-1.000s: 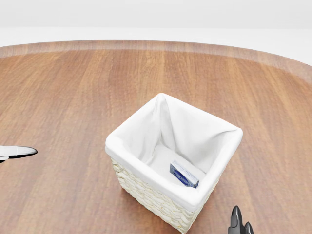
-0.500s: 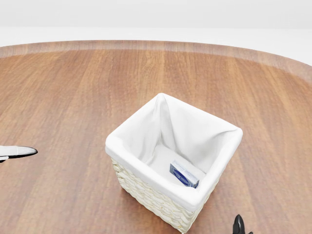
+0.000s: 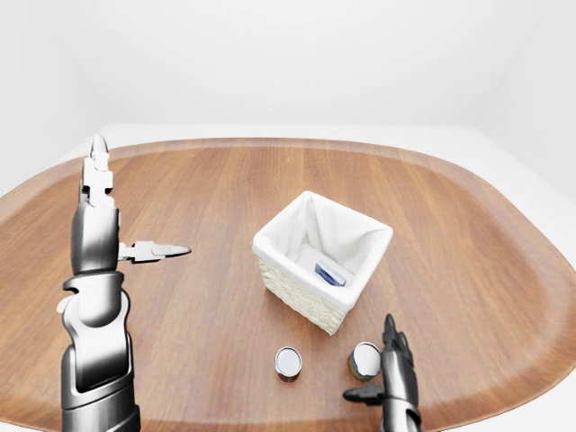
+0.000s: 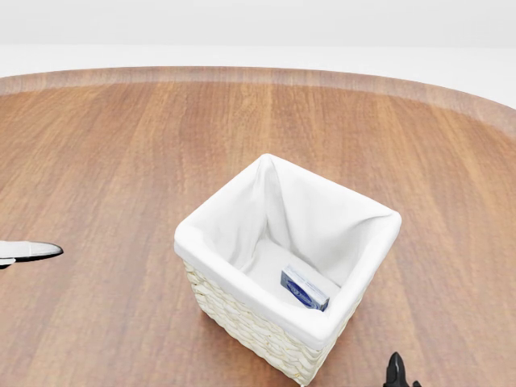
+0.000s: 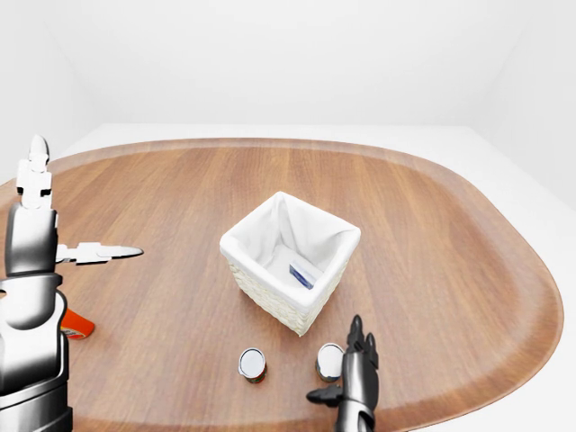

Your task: Pick up the alphabet soup and the cream cheese box, and put them in the basket.

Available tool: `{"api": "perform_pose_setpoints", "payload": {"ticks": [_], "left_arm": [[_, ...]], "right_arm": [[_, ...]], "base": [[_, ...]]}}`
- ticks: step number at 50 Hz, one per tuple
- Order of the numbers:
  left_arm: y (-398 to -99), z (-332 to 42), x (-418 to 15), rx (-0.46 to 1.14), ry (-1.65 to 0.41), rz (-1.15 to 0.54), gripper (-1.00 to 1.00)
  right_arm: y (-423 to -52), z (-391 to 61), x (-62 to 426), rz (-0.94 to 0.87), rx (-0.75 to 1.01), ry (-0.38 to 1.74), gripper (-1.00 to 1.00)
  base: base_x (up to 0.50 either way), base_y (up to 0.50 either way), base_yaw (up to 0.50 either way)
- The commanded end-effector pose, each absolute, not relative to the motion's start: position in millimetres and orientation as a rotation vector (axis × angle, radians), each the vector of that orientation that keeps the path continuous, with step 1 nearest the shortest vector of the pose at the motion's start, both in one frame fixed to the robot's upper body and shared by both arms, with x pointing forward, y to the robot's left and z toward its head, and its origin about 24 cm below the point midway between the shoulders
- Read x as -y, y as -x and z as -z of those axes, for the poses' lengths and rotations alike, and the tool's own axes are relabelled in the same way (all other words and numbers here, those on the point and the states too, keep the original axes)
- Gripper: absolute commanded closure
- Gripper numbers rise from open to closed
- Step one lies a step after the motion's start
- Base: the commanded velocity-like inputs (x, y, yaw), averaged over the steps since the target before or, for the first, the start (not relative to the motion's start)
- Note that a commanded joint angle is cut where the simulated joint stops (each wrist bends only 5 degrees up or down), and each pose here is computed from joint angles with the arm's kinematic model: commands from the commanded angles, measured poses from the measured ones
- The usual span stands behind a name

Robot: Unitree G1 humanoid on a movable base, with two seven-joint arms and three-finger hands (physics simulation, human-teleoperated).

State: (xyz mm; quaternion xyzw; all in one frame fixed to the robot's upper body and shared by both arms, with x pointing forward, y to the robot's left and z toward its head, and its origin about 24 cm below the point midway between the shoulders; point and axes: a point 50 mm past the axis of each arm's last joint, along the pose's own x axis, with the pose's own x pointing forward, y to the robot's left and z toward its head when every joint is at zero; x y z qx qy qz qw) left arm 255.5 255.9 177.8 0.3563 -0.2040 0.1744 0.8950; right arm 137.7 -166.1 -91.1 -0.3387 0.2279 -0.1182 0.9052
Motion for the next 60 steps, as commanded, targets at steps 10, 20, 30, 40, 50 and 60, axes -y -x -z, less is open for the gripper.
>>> {"api": "perform_pose_setpoints", "payload": {"ticks": [10,20,30,40,50,60], "left_arm": [[-254.9,-178.6,-255.5,0.424,-0.738,-0.361,-1.00],[-255.8,-177.3,-255.9,0.423,-0.738,-0.361,-1.00],[-255.4,-178.5,-255.8,0.424,-0.737,-0.360,-1.00],[-255.4,-178.2,-256.4,0.424,-0.736,-0.364,-1.00],[-254.4,-179.7,-255.3,0.424,-0.736,-0.360,-1.00],[-255.0,-178.4,-255.5,0.425,-0.736,-0.360,-1.00]], "right_arm": [[-149.3,95.1,164.0,0.227,-0.475,0.710,-1.00],[-149.4,98.2,163.7,0.211,-0.484,0.728,1.00],[-148.9,96.9,162.2,0.213,-0.479,0.721,1.00],[-149.0,74.2,160.6,0.263,-0.379,0.681,1.00],[-148.2,41.9,154.8,0.293,-0.240,0.642,1.00],[-150.5,36.7,159.9,0.315,-0.222,0.631,1.00]], "base": [[0.00,0.00,0.00],[0.00,0.00,0.00],[0.00,0.00,0.00],[0.00,0.00,0.00],[0.00,0.00,0.00],[0.00,0.00,0.00]]}}
